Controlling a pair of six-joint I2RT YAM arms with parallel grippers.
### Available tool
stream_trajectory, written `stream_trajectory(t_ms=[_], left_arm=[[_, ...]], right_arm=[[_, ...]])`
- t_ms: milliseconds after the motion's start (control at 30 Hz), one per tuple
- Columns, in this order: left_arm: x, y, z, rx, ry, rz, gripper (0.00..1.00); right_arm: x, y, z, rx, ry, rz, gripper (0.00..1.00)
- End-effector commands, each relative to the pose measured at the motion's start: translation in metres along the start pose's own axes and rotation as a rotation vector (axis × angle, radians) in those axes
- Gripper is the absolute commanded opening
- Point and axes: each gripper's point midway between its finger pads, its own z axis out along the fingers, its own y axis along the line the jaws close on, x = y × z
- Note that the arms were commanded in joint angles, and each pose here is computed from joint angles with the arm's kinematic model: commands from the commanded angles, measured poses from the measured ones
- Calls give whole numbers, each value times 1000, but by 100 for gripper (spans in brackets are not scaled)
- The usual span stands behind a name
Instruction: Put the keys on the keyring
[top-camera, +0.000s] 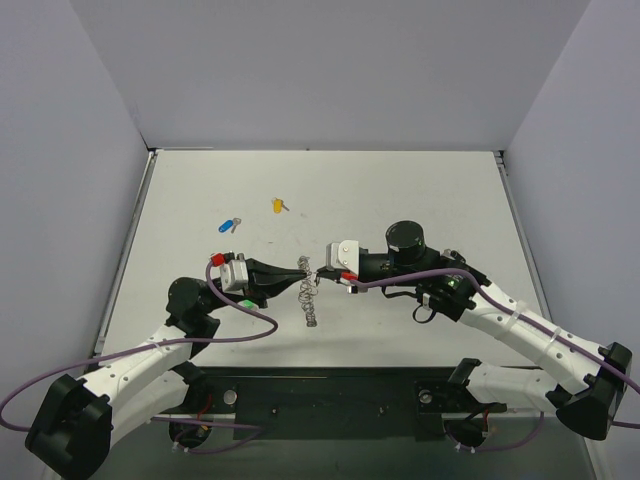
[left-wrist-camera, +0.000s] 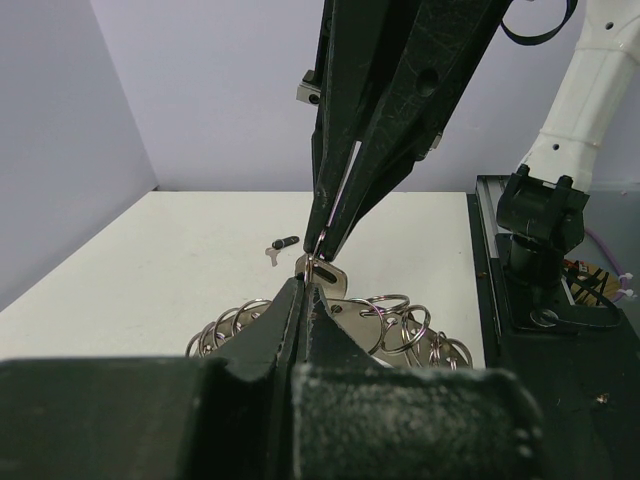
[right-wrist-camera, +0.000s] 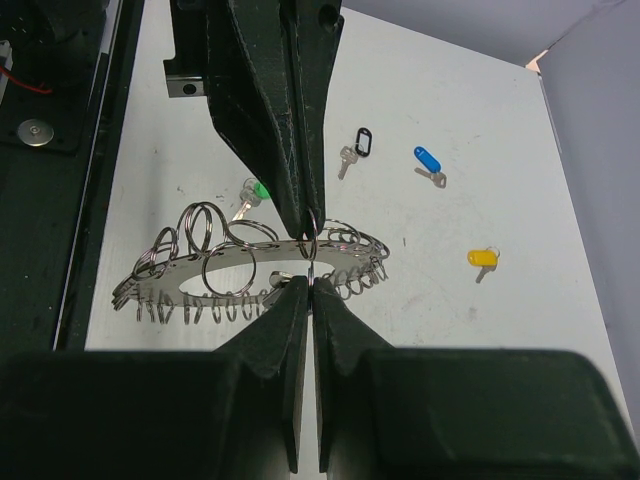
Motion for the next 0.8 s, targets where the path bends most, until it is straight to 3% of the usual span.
stream_trajectory(t_ms=[0,767], left_arm=[[-20,-2,3,18,-61,59,0],[-18,0,3,12,-56,67,0]], right_arm=[[-13,1,6,-15,-58,-41,0],[-12,-2,3,11,-54,-31,0]])
